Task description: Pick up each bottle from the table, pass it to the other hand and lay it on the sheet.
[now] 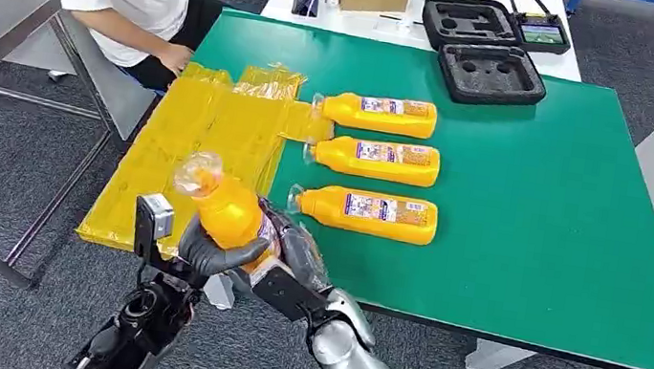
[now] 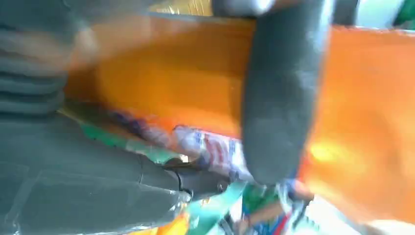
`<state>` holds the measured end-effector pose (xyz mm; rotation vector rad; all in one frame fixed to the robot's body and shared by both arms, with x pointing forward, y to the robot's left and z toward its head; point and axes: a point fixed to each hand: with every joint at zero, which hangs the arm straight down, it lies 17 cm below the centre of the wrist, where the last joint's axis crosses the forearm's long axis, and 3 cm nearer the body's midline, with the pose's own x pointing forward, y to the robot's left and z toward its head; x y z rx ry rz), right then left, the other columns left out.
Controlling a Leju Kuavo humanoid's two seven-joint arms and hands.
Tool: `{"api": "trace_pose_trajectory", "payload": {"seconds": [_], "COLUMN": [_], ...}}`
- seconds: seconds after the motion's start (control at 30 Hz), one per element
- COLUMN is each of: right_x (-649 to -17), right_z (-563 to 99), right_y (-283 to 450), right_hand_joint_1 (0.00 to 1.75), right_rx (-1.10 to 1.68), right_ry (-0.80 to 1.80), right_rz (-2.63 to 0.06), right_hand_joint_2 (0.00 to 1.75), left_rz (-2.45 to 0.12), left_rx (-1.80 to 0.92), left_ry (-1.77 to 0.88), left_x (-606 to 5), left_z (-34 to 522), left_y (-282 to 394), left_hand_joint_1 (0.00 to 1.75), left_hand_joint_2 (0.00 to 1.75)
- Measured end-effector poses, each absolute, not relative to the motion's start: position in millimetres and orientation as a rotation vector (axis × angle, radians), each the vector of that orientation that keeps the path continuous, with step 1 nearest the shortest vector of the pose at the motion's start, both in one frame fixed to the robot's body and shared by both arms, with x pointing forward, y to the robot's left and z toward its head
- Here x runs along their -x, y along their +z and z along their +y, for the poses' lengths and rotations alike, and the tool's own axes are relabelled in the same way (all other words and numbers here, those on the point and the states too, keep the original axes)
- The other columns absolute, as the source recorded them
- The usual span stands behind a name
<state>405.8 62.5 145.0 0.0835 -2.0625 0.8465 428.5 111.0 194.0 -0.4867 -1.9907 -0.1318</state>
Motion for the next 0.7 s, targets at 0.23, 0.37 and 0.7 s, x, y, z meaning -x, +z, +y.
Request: {"api": "trace_pose_trajectory", "payload": {"seconds": [0.23, 0.37, 0.7], "right_x": [-404.2, -395.8, -385.5], "right_z": [35.2, 24.7, 16.7], "right_y": [203.4, 226.9, 244.6], "right_hand_joint_1": [0.00, 0.00, 0.00], "right_rx": [0.073, 0.128, 0.156], "right_ry": [0.679, 0.624, 0.581], "right_rz": [-2.266, -2.356, -2.419], "right_hand_joint_2": [0.00, 0.00, 0.00], "left_rz": [-2.071, -2.076, -2.076], "left_rx": [0.156, 0.079, 0.028], "left_ry": [-0.089, -0.046, -0.017], "left_x": [-447.1, -451.3, -454.2], "left_z": [151.1, 165.7, 177.8], "left_y": [198.4, 198.5, 198.3], "left_hand_joint_1": [1.75, 1.75, 1.75], "left_hand_joint_2": [1.75, 1.75, 1.75]}}
